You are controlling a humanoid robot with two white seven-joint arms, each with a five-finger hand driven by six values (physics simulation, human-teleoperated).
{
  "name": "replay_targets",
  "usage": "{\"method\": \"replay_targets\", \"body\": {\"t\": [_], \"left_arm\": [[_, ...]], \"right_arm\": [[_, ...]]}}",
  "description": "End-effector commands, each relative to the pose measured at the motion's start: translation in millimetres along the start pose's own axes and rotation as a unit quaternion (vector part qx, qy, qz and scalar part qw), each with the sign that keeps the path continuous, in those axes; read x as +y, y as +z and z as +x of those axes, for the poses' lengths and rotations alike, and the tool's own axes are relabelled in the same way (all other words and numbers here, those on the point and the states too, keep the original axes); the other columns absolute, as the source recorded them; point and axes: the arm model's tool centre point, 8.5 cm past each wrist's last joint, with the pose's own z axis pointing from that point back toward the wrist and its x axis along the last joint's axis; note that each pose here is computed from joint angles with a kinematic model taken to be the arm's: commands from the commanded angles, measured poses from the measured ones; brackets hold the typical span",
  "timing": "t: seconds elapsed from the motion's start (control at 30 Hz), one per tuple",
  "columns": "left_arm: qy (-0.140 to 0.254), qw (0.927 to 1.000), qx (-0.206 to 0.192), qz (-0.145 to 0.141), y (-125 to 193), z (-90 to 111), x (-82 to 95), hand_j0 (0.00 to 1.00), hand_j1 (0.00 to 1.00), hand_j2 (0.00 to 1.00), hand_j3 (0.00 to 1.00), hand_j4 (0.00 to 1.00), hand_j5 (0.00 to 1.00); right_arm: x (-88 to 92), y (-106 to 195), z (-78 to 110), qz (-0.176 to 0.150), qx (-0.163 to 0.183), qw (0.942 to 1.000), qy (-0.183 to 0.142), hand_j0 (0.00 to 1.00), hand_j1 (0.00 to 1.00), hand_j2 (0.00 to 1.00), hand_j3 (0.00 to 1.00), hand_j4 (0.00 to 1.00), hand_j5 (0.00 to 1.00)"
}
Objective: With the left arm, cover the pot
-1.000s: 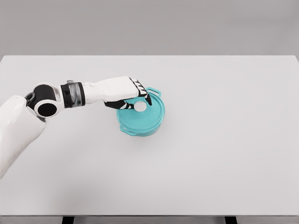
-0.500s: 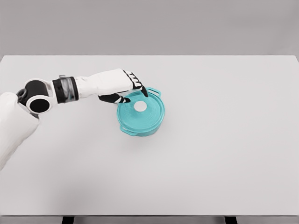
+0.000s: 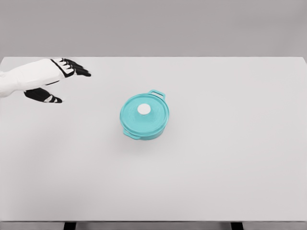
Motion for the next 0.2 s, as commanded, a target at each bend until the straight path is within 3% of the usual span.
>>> {"method": "replay_targets", "body": {"t": [0.0,0.17], "left_arm": [[0.0,1.0,0.006,-0.001,6.4,-2.8,3.2,1.0,1.0,1.0,1.0,1.0,1.0],[0.001,0.9999,0.01,-0.006,10.3,-4.2,0.9,1.0,1.0,1.0,1.0,1.0,1.0]], "right_arm": [[0.1,0.0,-0.1,0.0,0.0,1.0,0.0,1.0,1.0,1.0,1.0,1.0,1.0],[0.1,0.0,-0.1,0.0,0.0,1.0,0.0,1.0,1.0,1.0,1.0,1.0,1.0]]}}
